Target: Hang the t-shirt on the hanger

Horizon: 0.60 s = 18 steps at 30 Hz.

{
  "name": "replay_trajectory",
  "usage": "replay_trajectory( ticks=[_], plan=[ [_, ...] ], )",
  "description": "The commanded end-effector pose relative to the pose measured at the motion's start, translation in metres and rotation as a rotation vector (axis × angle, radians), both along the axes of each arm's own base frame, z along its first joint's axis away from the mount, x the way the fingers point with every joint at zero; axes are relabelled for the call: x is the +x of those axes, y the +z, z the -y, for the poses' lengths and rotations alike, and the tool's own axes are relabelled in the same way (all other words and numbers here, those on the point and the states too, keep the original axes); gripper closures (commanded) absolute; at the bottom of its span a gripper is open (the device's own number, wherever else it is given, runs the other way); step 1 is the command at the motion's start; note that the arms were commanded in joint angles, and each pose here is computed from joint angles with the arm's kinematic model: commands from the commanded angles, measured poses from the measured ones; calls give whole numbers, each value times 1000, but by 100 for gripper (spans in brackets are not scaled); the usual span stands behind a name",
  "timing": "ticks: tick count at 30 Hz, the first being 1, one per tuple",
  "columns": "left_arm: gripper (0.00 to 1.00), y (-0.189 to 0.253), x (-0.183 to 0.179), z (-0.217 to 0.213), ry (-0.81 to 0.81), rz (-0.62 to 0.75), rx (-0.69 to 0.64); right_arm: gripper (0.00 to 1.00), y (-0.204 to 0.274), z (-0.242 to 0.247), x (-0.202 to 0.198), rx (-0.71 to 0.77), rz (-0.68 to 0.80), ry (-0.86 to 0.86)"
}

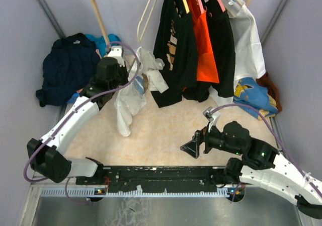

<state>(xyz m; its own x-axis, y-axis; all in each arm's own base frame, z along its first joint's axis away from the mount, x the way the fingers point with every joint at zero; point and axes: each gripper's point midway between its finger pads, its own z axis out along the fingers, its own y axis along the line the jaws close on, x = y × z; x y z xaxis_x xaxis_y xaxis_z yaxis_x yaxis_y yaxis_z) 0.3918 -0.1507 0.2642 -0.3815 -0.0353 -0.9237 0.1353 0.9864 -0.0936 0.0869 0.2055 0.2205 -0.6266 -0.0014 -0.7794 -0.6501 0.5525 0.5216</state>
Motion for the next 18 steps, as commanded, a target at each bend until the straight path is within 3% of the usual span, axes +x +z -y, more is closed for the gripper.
replay_trajectory(
  ticks=[1, 18],
  plan=[
    [100, 81, -3, -6, 4, 151, -51, 1, 33, -10, 3, 65, 56, 24],
    [100, 200, -9, -22, 20, 355, -32, 1, 44, -13, 8, 54, 62, 11]
  ],
)
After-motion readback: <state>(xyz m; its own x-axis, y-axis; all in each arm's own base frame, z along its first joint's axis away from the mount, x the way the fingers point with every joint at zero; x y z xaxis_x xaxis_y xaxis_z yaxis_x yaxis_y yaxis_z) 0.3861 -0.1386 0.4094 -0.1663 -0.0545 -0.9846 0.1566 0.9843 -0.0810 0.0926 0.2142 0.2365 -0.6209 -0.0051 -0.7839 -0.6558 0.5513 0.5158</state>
